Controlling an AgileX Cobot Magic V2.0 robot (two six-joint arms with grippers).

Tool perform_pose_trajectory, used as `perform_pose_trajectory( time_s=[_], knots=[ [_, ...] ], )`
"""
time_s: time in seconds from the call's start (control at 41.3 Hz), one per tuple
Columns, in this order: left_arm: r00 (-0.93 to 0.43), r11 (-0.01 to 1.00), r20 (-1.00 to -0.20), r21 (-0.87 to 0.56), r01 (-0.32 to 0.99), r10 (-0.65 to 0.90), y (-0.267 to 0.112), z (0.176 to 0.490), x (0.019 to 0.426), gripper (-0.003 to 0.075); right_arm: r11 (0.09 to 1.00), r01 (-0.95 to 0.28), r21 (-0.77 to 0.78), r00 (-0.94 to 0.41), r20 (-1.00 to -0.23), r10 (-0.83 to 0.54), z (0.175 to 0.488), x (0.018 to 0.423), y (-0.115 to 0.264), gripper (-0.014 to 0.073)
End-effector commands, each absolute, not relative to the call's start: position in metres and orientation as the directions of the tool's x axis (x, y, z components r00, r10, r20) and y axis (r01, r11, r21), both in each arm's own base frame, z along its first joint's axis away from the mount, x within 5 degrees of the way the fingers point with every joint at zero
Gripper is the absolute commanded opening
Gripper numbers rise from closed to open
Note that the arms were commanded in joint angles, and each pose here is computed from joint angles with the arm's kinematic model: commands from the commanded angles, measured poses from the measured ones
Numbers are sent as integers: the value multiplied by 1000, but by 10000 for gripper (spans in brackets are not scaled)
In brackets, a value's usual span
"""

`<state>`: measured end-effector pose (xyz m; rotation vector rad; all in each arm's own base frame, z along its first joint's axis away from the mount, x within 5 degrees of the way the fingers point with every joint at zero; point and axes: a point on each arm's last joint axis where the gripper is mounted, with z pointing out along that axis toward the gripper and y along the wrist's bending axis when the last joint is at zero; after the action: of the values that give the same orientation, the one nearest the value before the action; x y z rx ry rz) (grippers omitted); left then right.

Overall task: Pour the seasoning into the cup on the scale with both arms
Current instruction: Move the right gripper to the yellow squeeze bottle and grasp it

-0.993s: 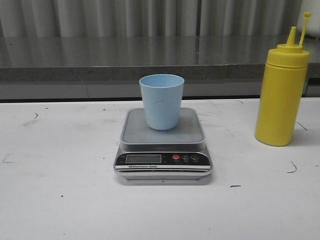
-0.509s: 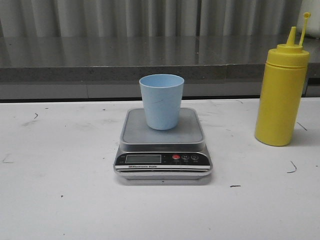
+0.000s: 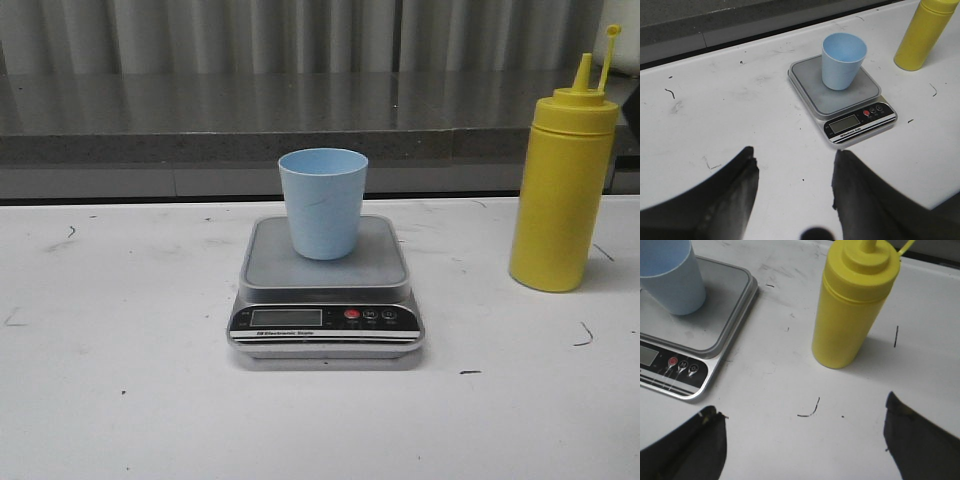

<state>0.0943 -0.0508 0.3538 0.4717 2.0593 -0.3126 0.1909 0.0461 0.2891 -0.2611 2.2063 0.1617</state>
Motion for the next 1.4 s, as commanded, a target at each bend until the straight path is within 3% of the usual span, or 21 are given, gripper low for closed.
perform_pose_trajectory(
  time_s=[0.0,0.291,0.46,0.678,0.993,1.381],
  knots=[
    [-396,891,-906,-49,452,151,-52,367,96,347,973,-232,17,-474,-875,-97,289,210,49,653],
    [-396,891,-906,-49,452,151,-52,367,96,347,986,-165,8,-282,-959,-39,223,221,45,653],
    [-396,891,-906,-49,452,151,-52,367,96,347,991,-137,-8,-160,-987,-30,205,234,45,653],
    [-396,891,-906,-49,452,151,-52,367,96,347,992,-121,-23,-120,-992,-37,177,251,47,653],
    [-396,891,-906,-49,452,151,-52,367,96,347,997,-69,-25,-61,-998,-29,157,266,46,653],
    [-396,891,-906,-49,452,151,-52,367,96,347,999,-33,41,-25,-999,40,155,304,51,653]
  ],
)
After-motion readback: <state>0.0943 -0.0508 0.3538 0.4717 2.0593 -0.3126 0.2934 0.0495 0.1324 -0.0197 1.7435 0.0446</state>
